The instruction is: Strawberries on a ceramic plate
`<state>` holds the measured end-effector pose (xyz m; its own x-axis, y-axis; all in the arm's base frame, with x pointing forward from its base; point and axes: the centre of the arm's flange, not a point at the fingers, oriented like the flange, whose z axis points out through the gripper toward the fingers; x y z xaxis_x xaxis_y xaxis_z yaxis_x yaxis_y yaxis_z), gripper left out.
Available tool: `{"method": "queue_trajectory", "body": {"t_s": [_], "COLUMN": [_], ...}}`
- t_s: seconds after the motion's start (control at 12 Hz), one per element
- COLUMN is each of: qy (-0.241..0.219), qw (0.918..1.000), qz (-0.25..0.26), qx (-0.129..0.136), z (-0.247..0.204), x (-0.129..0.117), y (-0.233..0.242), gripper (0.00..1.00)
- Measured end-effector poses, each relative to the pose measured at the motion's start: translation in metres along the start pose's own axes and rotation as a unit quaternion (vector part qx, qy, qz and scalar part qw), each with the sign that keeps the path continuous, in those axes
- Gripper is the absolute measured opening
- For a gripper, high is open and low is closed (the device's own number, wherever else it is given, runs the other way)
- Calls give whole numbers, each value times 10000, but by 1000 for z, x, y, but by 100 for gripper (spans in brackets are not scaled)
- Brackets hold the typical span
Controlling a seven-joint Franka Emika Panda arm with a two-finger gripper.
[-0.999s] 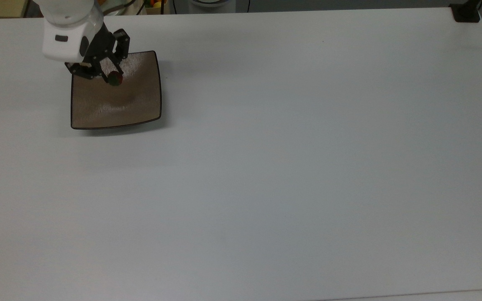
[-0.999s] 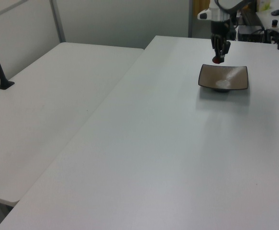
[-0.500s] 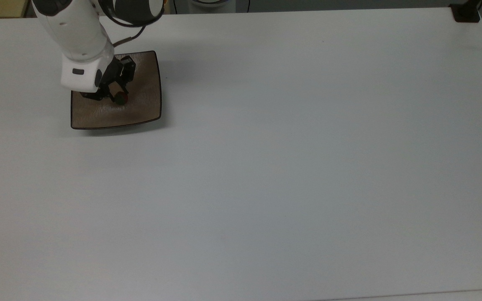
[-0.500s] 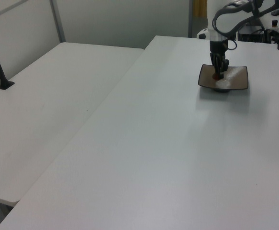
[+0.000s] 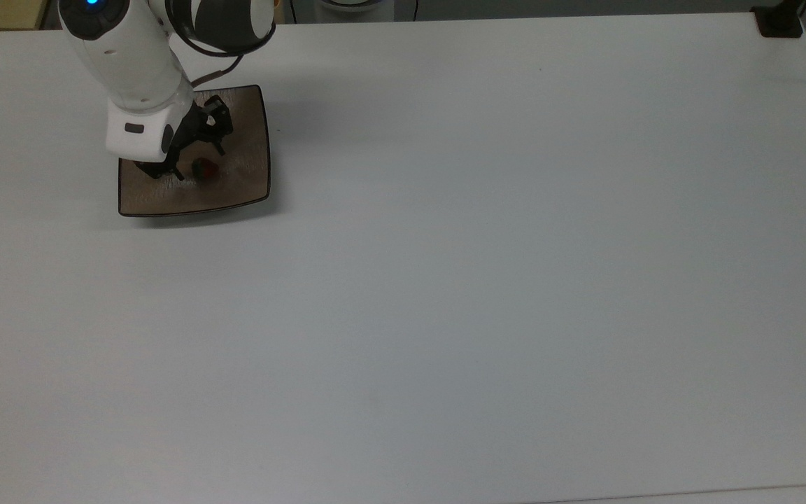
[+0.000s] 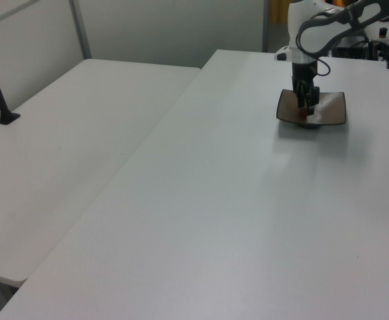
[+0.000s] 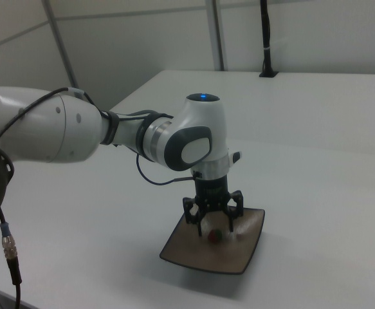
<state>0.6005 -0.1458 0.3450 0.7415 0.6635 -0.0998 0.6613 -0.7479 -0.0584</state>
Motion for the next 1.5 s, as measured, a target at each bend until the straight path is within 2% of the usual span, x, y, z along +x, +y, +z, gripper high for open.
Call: {"method": "queue_trajectory", "body": {"t_s": [0.08,0.17,0.33,0.58,0.75,0.92,1.08,1.17,1.33,1.5], "qy": [40,7,-115,22,327,382,455,507,546,791], "qw": [9999,9997,9981,9911,9830,9728,9592,9571,9617,9635], "qz": [112,226,591,1331,1781,2272,2778,2839,2669,2528], "qx": [-55,-13,108,-72,-288,-263,-269,-288,-311,-378], "z": [-12,-21,-74,-153,-197,-231,-255,-261,-261,-258], "x": [-1,-2,-2,3,5,7,23,36,67,88], "y": [0,-3,-16,-44,-67,-104,-147,-167,-204,-216], "gripper": [94,100,100,100,100,100,100,100,100,100]}}
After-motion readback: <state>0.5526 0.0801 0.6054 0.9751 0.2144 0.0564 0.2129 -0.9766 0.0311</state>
